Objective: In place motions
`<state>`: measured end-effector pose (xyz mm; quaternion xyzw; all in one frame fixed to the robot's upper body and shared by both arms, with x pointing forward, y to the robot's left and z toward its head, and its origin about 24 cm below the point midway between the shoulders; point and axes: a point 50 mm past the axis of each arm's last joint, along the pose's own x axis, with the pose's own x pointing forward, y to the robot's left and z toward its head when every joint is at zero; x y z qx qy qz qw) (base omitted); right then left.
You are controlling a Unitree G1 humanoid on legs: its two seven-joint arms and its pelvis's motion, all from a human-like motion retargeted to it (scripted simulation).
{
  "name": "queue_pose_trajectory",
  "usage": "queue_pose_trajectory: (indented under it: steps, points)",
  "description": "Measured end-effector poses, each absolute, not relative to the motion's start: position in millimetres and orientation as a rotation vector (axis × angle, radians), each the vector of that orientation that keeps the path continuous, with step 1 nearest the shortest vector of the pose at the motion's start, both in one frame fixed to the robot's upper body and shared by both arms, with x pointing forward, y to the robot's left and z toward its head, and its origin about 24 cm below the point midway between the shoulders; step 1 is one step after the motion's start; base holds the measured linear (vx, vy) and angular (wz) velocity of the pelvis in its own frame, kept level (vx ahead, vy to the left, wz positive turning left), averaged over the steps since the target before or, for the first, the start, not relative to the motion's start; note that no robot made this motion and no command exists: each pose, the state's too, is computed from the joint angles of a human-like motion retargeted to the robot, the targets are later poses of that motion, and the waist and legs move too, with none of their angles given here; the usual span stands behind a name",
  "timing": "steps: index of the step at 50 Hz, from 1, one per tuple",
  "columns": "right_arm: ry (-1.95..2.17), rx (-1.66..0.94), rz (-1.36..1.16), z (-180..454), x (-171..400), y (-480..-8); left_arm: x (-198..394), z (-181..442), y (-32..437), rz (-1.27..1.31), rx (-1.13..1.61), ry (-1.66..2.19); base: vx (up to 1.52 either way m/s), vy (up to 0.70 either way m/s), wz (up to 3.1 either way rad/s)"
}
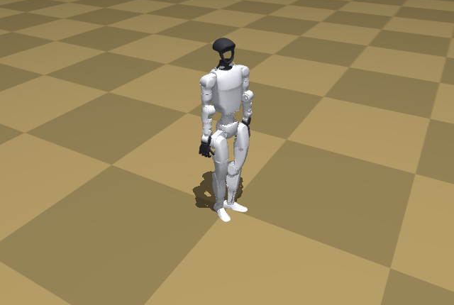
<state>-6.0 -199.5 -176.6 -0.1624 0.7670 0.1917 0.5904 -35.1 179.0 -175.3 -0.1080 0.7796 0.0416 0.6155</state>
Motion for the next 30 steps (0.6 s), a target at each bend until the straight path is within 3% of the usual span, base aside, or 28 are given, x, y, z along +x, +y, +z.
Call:
queue_pose_trajectory:
  steps: [30]
  points:
    - [1.782, -0.381, 0.451, -176.9, -5.7, -198.3, -33.9, -175.4, 178.8, 0.102, -0.256, 1.791, 0.0, 0.0, 0.0]
